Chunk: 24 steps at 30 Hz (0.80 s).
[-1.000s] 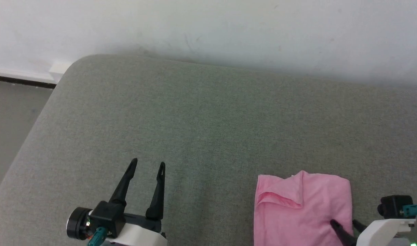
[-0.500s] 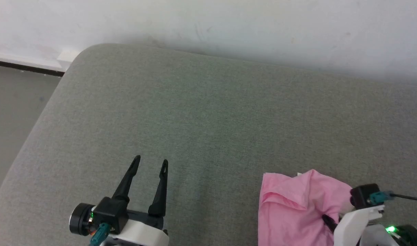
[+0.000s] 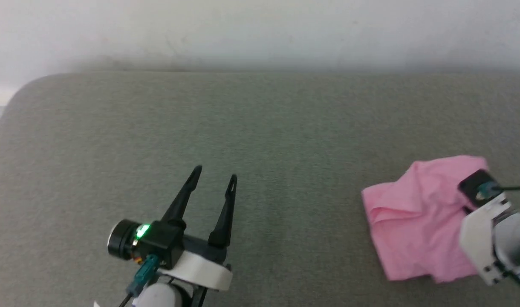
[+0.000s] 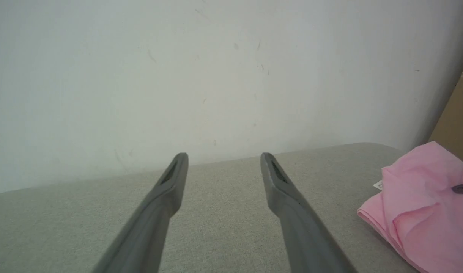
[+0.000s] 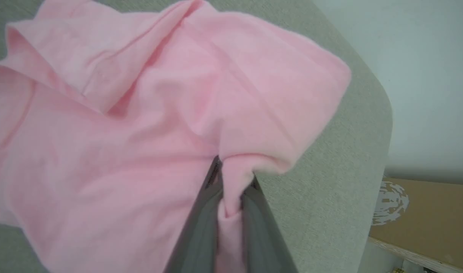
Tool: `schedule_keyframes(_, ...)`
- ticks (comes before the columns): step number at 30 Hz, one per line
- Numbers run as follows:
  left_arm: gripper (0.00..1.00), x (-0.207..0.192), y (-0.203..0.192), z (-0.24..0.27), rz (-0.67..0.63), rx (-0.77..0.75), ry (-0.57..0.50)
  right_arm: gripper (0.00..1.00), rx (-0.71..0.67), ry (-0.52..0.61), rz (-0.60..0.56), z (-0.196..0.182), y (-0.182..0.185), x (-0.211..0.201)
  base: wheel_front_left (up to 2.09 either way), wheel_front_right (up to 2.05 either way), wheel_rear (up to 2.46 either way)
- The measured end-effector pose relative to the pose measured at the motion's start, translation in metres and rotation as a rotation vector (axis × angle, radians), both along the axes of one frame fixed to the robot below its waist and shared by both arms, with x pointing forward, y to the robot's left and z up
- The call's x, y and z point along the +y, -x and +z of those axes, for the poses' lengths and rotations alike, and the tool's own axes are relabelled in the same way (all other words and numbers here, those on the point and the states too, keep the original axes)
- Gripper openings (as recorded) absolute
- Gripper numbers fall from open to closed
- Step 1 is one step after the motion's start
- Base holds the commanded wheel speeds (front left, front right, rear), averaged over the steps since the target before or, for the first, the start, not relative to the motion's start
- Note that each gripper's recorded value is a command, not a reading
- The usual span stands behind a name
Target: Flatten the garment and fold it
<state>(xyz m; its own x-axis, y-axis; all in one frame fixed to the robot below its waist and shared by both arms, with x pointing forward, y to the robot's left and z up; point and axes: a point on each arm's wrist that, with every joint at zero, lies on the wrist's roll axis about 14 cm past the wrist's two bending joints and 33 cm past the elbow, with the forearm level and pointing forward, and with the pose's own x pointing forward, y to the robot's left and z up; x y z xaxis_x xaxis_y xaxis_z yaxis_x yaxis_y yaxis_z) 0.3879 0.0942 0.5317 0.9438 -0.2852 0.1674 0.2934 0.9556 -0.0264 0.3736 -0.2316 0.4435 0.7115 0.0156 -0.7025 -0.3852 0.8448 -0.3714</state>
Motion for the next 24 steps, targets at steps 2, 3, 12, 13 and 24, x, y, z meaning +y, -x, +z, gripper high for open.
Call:
schedule_keyframes(2, 1.0, -0.017, -0.011, 0.005, -0.052, -0.018, 0.005, 0.0, 0.001, 0.069, -0.031, 0.008, -0.001, -0.03, 0.0, 0.0, 0.0)
schedule_keyframes(3, 1.0, -0.025, -0.016, 0.006, -0.076, -0.023, 0.01, 0.0, 0.003, 0.103, -0.045, 0.011, -0.003, -0.045, 0.0, 0.0, 0.0)
schedule_keyframes(12, 1.0, -0.074, -0.06, -0.011, -0.222, -0.016, 0.029, 0.0, 0.064, 0.269, -0.205, 0.009, -0.008, -0.161, 0.0, 0.0, 0.0)
schedule_keyframes(13, 1.0, -0.077, -0.065, -0.016, -0.231, -0.009, 0.031, 0.0, 0.074, 0.287, -0.222, 0.006, -0.008, -0.174, 0.0, 0.0, 0.0)
schedule_keyframes(24, 1.0, -0.074, -0.092, -0.074, -0.23, 0.098, 0.032, 0.0, 0.141, 0.45, -0.374, -0.021, 0.011, -0.282, 0.0, 0.0, 0.0)
